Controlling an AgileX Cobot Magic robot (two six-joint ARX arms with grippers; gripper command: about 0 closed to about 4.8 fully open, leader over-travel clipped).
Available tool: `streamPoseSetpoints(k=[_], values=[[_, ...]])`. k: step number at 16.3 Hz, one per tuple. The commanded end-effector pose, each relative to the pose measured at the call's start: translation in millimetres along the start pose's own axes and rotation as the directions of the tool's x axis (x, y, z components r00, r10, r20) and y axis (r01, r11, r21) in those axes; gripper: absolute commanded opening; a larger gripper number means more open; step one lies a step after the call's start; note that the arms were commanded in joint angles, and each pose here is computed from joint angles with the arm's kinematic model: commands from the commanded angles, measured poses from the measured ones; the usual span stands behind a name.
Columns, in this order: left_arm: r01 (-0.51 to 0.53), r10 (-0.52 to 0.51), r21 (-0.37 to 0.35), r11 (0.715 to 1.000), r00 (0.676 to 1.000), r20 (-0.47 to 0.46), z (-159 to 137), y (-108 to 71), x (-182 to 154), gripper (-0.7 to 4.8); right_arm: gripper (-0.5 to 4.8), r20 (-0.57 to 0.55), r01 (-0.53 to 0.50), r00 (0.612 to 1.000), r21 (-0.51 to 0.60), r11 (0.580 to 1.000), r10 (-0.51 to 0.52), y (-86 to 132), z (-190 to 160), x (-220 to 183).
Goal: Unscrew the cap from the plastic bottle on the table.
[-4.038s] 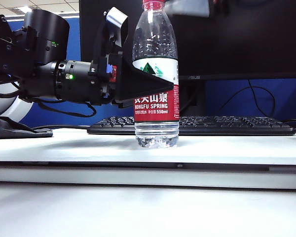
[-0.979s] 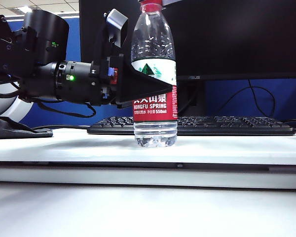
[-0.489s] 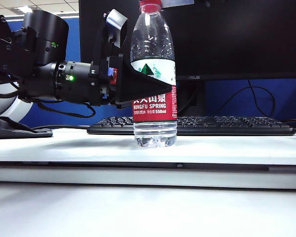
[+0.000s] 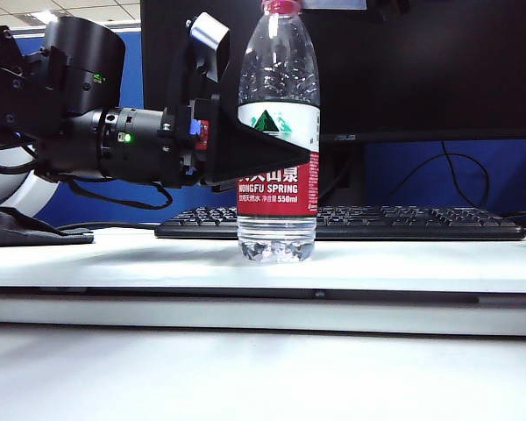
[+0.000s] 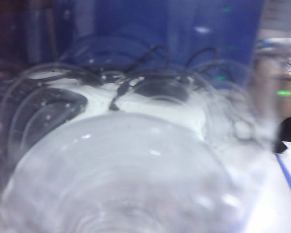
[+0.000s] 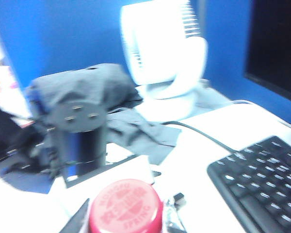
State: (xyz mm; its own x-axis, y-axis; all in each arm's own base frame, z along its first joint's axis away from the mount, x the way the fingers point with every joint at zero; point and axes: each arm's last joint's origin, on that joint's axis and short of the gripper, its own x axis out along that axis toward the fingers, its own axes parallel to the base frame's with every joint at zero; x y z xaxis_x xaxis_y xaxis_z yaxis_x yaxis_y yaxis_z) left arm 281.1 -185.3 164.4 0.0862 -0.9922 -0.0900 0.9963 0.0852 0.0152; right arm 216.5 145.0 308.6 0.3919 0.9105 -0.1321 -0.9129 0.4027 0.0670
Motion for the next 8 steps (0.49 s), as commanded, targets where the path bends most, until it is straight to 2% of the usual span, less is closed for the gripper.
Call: streamPoseSetpoints(k=[1,4,7,8], values=[[-0.018,0.014,-0.075,0.997,0.999,-0.045,-8.6,-0.2,-1.1,2.99,1.06,-0.051,-0.157,0.986,0.063,0.986,0.161,0.9,-9.5,-1.7],[-0.018,0.015,-0.074,0.997,0.999,-0.045,-8.5,-0.2,-1.0,2.99,1.09,-0.046,-0.123,0.991,0.062,0.991,0.125,-2.6,-8.6,-3.6],[-0.02,0.016,-0.07,0.997,0.999,-0.045,-8.5,-0.1,-1.0,2.99,2.21,-0.041,-0.046,0.998,0.067,0.997,0.049,-4.4,-7.0,-3.8],[-0.023,0.019,-0.07,0.997,0.999,-0.045,-8.5,0.0,-1.0,2.99,2.22,-0.023,-0.027,0.999,0.073,0.997,0.029,-4.4,-4.3,-4.3]])
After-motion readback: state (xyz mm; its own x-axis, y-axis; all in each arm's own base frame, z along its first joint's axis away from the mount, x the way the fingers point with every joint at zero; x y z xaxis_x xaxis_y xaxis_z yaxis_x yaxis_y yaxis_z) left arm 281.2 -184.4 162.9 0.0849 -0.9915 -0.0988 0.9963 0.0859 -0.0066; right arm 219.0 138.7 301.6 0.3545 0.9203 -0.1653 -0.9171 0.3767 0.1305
